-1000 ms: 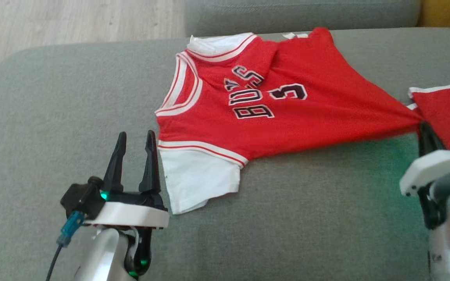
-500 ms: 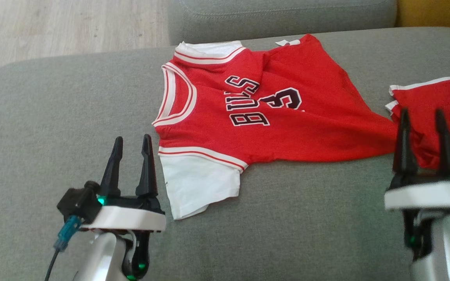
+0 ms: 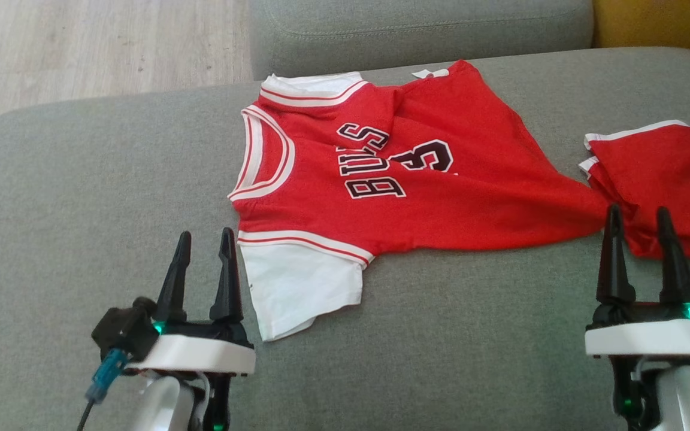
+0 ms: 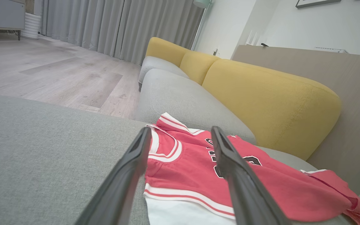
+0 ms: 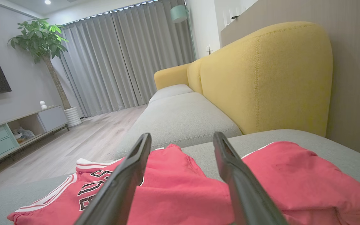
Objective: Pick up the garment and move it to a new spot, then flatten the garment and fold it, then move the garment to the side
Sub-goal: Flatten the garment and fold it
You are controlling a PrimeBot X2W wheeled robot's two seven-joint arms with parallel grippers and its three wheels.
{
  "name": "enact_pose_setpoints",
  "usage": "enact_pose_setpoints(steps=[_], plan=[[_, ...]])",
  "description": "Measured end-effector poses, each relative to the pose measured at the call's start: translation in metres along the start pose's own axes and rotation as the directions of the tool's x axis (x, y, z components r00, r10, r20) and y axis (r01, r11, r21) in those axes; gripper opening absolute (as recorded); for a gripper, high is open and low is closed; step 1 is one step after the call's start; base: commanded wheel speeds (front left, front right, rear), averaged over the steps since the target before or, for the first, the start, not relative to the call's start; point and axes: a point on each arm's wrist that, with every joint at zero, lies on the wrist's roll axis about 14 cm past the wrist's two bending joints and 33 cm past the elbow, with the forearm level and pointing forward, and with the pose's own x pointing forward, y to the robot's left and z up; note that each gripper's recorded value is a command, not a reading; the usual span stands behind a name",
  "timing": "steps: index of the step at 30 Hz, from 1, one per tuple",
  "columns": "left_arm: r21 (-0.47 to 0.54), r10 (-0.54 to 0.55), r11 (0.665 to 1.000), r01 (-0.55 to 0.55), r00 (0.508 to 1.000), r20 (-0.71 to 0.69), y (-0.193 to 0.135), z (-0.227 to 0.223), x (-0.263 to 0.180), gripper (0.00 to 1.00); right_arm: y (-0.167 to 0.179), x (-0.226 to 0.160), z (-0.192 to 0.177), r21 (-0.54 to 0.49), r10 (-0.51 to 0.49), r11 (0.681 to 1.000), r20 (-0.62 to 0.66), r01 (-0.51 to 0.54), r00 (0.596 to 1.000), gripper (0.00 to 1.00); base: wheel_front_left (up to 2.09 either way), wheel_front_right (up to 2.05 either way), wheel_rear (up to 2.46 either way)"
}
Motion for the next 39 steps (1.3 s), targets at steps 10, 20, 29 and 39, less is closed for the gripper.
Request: enact_pose_setpoints(steps=[10,20,29,39], plan=[[0.03,0.005,1.0,-0.002,0.995,-0.101,0.005,-0.024,0.007,1.0,0.001,0.004,-0.007,0.009,0.003,1.0,-0.018,-0.003,1.0,1.0,0.0,0.0,0.0],[0.185,0.086,0.983,-0.001,0.887,-0.453,0.031,-0.082,0.05,1.0,0.007,0.016,-0.017,0.021,0.019,1.0,-0.04,-0.018,0.999,1.0,0.0,0.0,0.0],[0.24,0.172,0.97,-0.039,0.809,-0.563,0.054,-0.116,0.07,1.0,-0.007,0.016,-0.028,0.024,-0.025,0.999,-0.069,0.026,0.997,1.0,0.0,0.0,0.0],[0.24,0.136,0.97,0.026,0.765,-0.629,0.058,-0.127,0.098,0.0,-0.011,0.023,-0.028,0.019,-0.032,0.999,-0.065,0.033,0.997,1.0,0.0,0.0,0.0]])
